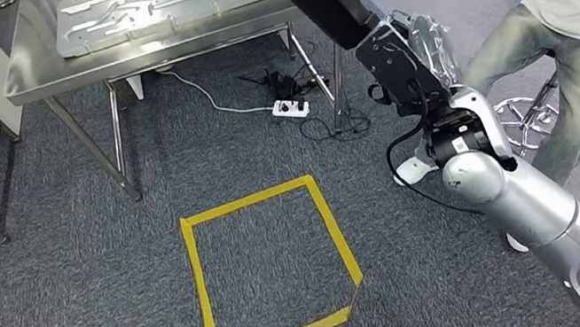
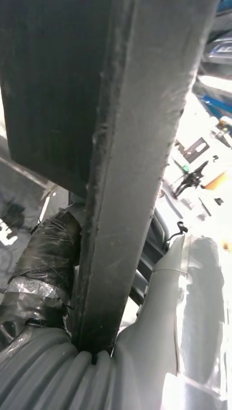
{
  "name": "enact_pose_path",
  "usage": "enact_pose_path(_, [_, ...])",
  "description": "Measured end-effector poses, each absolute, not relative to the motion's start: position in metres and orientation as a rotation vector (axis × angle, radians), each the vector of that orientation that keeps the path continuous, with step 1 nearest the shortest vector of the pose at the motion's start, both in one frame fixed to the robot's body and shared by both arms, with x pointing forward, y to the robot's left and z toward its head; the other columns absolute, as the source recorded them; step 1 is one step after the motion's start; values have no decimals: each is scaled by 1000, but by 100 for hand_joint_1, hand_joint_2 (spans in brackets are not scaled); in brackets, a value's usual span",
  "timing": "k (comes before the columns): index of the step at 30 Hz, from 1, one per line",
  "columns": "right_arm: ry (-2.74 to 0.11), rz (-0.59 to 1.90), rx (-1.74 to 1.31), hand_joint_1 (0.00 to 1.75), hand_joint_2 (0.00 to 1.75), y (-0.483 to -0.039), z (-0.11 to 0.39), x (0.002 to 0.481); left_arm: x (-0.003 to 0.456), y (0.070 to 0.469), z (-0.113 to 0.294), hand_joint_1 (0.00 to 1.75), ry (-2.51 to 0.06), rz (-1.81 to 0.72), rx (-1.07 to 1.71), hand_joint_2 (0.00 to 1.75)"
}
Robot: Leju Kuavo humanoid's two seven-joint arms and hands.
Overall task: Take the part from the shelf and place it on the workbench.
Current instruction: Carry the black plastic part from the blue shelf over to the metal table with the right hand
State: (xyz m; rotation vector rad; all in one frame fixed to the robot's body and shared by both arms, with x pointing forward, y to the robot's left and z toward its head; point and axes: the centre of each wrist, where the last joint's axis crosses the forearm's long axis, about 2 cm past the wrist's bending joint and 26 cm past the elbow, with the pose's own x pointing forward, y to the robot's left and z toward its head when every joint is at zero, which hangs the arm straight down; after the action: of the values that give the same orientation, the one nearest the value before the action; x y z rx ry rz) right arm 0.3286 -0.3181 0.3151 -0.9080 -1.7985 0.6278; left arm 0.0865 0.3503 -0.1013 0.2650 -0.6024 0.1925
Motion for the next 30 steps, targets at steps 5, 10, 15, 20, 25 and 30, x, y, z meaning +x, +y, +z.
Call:
enact_pose_path(5, [-1785,627,-959,175,175,-319,314,329,85,346,-102,0,-596,188,248,175])
enact_pose_path(10, [-1777,637,-1008,175,175,-319,313,329,85,347,-102,0,-597,188,241,175])
enact_pose_path(15, [-1769,630,-978,175,175,-319,314,330,86,347,-102,0,-596,188,246,175])
enact_pose_path(20, [-1749,626,-929,175,175,-320,313,330,84,347,-102,0,-583,189,249,175])
enact_pose_path(25, [-1740,626,-929,175,175,-320,313,331,85,350,-102,0,-578,188,258,175])
enact_pose_path(30, [-1729,625,-928,175,175,-322,313,332,84,352,-101,0,-576,189,263,175])
